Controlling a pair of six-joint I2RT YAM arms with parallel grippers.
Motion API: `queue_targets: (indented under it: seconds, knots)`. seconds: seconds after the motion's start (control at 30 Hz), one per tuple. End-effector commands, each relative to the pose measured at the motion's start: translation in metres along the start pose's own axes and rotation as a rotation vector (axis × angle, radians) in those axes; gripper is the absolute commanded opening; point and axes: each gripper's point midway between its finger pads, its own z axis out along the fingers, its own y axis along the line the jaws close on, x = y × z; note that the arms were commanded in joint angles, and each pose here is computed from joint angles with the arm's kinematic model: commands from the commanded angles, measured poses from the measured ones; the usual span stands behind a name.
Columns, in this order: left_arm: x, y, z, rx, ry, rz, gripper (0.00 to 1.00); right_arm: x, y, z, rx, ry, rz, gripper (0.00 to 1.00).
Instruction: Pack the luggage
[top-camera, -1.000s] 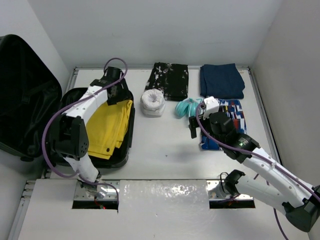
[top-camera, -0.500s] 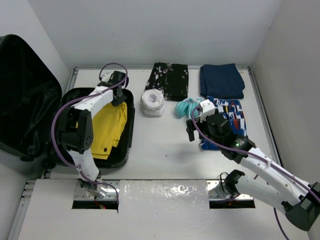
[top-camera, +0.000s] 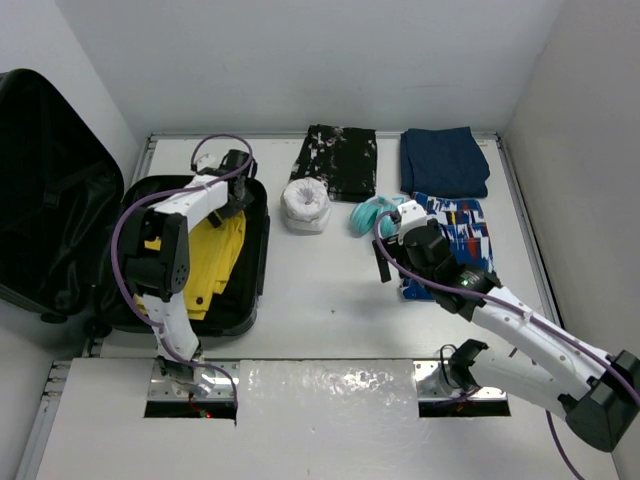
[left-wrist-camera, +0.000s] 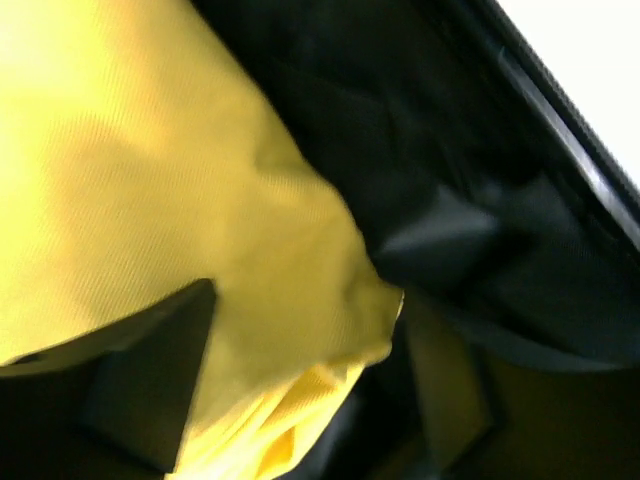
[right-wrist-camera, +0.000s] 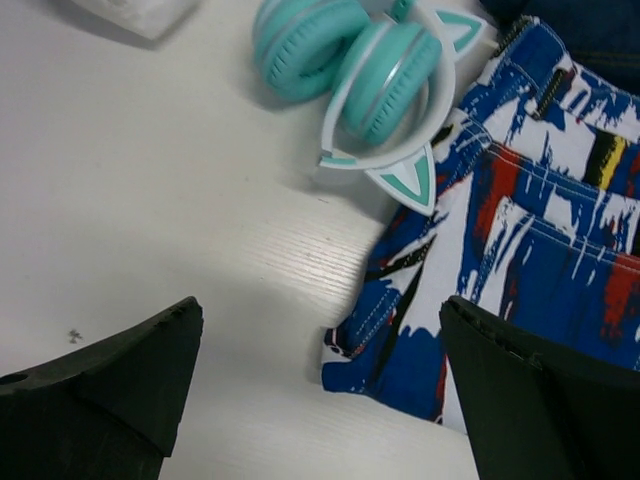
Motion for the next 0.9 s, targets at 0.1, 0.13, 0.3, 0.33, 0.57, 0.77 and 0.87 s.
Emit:
queue_targets:
  seconds: [0.1, 0.13, 0.3, 0.33, 0.57, 0.77, 0.87]
  knots:
    - [-0.019, 0.001, -0.051, 0.109, -0.054, -0.024, 0.79, -0.013, -0.009, 0.001, 0.073, 0.008, 0.028, 0.99]
    - [-0.028, 0.002, -0.061, 0.122, -0.083, -0.034, 0.77, -0.013, -0.009, 0.000, 0.073, 0.009, 0.029, 0.99]
    - [-0.034, 0.008, -0.078, 0.180, -0.107, -0.044, 0.73, -0.013, -0.010, -0.003, 0.070, 0.007, 0.028, 0.99]
    - [-0.033, 0.003, -0.078, 0.211, -0.112, -0.047, 0.73, -0.013, -0.009, -0.003, 0.066, 0.008, 0.031, 0.99]
    - [-0.009, -0.008, -0.035, 0.187, -0.065, 0.009, 0.30, 0.002, -0.009, 0.001, 0.065, 0.041, 0.021, 0.99]
    - [0.044, -0.013, 0.011, 0.187, 0.071, 0.097, 0.20, 0.021, -0.023, 0.000, 0.137, 0.084, 0.013, 0.99]
    - [0.056, -0.016, 0.009, 0.226, 0.096, 0.098, 0.21, 0.031, -0.031, 0.005, 0.160, 0.113, 0.038, 0.99]
